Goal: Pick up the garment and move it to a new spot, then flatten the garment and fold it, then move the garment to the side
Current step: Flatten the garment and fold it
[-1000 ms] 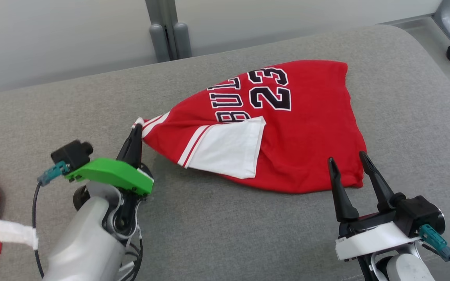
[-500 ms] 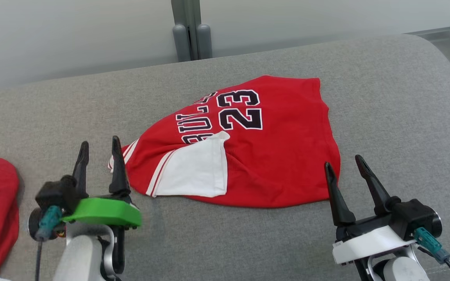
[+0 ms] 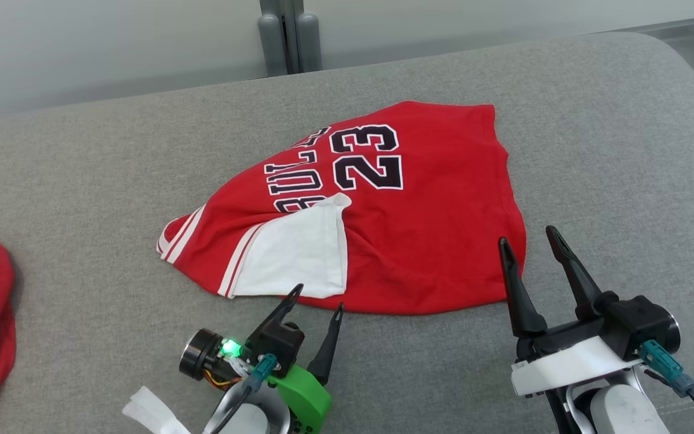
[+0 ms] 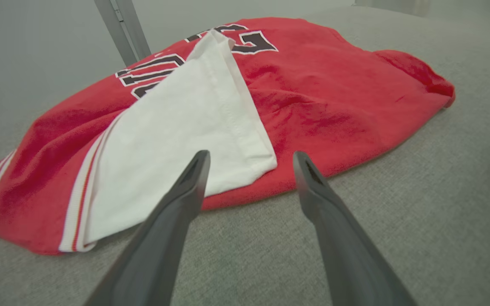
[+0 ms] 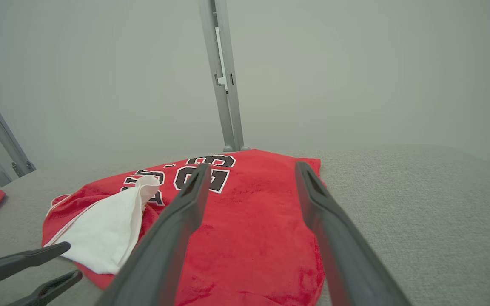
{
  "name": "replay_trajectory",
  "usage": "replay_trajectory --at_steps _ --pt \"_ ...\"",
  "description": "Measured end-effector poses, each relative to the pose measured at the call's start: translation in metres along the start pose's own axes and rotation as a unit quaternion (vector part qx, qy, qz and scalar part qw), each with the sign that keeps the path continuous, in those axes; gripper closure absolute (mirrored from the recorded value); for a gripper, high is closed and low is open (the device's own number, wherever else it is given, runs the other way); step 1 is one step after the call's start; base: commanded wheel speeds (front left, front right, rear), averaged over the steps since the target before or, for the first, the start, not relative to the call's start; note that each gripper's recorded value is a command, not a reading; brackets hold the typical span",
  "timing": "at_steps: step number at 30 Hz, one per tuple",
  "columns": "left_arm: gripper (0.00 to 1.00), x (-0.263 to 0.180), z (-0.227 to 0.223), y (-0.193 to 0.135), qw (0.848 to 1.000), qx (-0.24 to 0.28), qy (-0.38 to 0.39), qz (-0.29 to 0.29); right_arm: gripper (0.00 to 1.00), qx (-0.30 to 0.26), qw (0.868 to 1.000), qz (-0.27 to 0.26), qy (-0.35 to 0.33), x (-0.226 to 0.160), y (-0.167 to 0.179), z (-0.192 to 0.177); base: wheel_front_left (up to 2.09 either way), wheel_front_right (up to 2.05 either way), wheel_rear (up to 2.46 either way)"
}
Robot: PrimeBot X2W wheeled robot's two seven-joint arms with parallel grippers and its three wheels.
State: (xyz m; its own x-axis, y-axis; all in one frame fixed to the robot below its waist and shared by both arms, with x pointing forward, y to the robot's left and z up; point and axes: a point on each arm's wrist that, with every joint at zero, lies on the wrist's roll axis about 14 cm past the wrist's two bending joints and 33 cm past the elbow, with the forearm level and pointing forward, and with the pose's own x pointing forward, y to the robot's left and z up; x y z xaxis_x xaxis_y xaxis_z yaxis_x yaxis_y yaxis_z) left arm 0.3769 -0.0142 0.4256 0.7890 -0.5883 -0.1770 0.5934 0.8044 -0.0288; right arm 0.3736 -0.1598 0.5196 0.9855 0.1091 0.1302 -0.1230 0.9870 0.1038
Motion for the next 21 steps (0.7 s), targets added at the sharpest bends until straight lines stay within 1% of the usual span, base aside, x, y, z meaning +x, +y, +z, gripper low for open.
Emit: replay_trajectory --at_steps 2,6,9,15,16,17,18,19,21 --pt "0.00 0.004 -0.011 -0.004 1.000 0.005 0.022 -0.009 0.00 -0.001 1.000 -0.003 0.004 0.000 -0.002 -0.002 0.00 0.00 0.00" --pt "0.00 0.019 -0.008 -0.011 0.999 0.001 0.024 -0.024 0.00 -0.002 1.000 -0.007 0.010 0.000 -0.005 -0.006 0.00 0.00 0.00" --pt "0.00 0.028 -0.010 -0.014 0.999 0.007 0.031 -0.029 0.00 -0.003 1.000 -0.009 0.013 0.002 -0.007 -0.008 0.00 0.00 0.00" --pt "0.00 0.038 -0.028 -0.010 0.998 0.009 0.067 -0.019 0.00 -0.006 1.000 -0.017 0.017 0.005 -0.013 -0.011 0.00 0.00 0.00" --pt "0.33 0.039 -0.029 -0.009 0.997 0.007 0.071 -0.017 0.00 -0.007 1.000 -0.019 0.017 0.005 -0.015 -0.011 0.00 0.00 0.00" --pt "0.57 0.039 -0.031 -0.008 0.997 0.004 0.074 -0.015 0.00 -0.007 1.000 -0.021 0.017 0.005 -0.016 -0.012 0.00 0.00 0.00" --pt "0.73 0.039 -0.033 -0.008 0.997 0.005 0.077 -0.013 0.00 -0.007 1.000 -0.022 0.017 0.005 -0.017 -0.012 0.00 0.00 0.00" --pt "1.00 0.038 -0.035 -0.008 0.997 0.005 0.081 -0.014 0.00 -0.008 1.000 -0.023 0.017 0.005 -0.017 -0.011 0.00 0.00 0.00" --pt "1.00 0.036 -0.040 -0.008 0.996 0.005 0.090 -0.014 0.00 -0.008 1.000 -0.023 0.016 0.004 -0.018 -0.010 0.00 0.00 0.00"
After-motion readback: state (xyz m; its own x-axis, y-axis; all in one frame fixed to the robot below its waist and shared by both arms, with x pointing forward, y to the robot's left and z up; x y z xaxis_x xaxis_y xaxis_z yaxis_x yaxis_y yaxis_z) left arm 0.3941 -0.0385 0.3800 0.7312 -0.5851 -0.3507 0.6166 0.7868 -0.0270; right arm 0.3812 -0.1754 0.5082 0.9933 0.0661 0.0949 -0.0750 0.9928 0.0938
